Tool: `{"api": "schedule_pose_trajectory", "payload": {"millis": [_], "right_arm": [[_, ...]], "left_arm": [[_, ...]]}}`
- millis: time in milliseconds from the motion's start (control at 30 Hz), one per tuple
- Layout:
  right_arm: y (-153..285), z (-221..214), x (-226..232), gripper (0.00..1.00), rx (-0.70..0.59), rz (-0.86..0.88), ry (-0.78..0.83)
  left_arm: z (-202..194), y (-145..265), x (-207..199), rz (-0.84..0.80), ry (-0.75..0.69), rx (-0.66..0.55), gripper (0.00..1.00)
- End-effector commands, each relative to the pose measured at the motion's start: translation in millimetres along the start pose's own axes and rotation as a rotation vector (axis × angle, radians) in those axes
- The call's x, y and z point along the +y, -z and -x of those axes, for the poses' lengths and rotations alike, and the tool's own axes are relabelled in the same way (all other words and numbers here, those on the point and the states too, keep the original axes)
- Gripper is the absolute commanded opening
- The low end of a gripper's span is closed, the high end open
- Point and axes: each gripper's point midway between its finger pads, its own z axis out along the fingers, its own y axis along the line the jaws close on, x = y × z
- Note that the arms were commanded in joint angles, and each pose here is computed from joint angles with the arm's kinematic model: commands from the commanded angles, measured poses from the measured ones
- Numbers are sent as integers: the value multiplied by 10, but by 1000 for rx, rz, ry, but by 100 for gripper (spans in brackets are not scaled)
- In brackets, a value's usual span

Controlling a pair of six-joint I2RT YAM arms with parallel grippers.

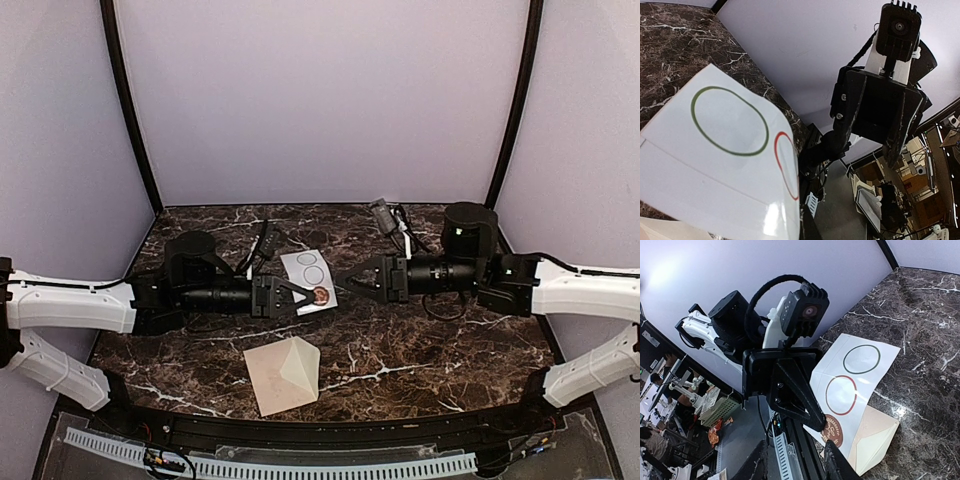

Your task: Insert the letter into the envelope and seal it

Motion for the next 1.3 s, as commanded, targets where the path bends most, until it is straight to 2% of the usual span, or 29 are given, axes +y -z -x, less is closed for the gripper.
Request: {"api": "schedule_pose_trajectory", "payload": {"millis": [0, 267, 1133, 1267], "right_arm": [[-86, 12, 100, 35, 8, 51, 13], [-181, 2, 108, 33, 27, 80, 16], [-265, -43, 111, 31, 42, 124, 1], [-263, -43, 143, 28, 43, 142, -2]], "left_arm": [[38, 24, -141, -67, -21, -9, 0], [11, 45, -284, -139, -51, 13, 0], [-2, 72, -429, -223, -71, 19, 0], [-4, 74, -416, -217, -66, 17, 0]]}}
